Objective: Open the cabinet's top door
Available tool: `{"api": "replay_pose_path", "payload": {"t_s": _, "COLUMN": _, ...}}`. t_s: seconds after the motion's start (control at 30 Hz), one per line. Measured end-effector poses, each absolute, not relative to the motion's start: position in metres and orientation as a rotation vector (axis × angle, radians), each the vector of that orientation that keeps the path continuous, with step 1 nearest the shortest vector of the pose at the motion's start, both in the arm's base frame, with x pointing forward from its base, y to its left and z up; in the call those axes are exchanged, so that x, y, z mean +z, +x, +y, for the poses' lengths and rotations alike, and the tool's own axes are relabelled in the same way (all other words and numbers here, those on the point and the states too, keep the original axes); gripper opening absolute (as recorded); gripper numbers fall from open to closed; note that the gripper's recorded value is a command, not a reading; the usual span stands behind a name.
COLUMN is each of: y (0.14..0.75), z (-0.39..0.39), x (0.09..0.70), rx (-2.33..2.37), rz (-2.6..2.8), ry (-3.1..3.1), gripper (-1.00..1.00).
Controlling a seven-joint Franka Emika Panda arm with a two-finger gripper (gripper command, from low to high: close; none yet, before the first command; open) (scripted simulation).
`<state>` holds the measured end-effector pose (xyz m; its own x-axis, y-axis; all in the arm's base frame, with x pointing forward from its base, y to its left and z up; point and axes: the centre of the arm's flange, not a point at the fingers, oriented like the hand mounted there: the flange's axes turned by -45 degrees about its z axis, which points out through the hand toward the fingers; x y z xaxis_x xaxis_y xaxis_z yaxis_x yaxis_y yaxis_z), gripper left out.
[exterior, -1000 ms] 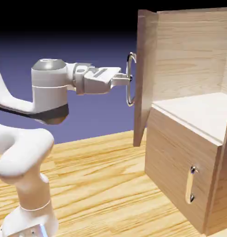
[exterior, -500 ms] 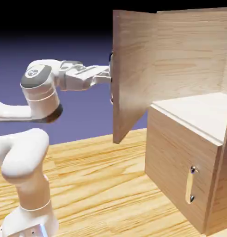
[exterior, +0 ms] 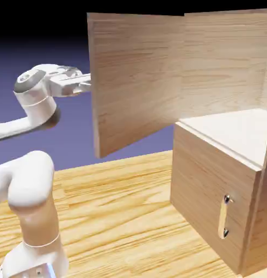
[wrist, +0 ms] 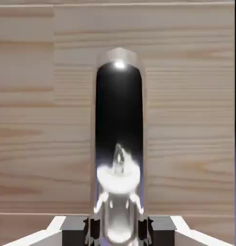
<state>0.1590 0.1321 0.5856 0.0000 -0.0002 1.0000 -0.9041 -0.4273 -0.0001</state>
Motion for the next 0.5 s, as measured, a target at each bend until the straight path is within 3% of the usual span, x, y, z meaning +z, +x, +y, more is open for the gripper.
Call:
{"api": "replay_pose_path", "payload": {"t_s": 0.47, "y": 0.178, "z": 0.277, "x": 0.586, "rx": 1.259, "rz": -1.177, "ry": 1.259, "gripper": -1.00}}
{"api": "replay_pose_path", "payload": {"t_s": 0.5, "y": 0.180, "z": 0.284, "x": 0.586, "rx": 1.245, "rz": -1.186, "ry": 1.245, "gripper": 1.00}}
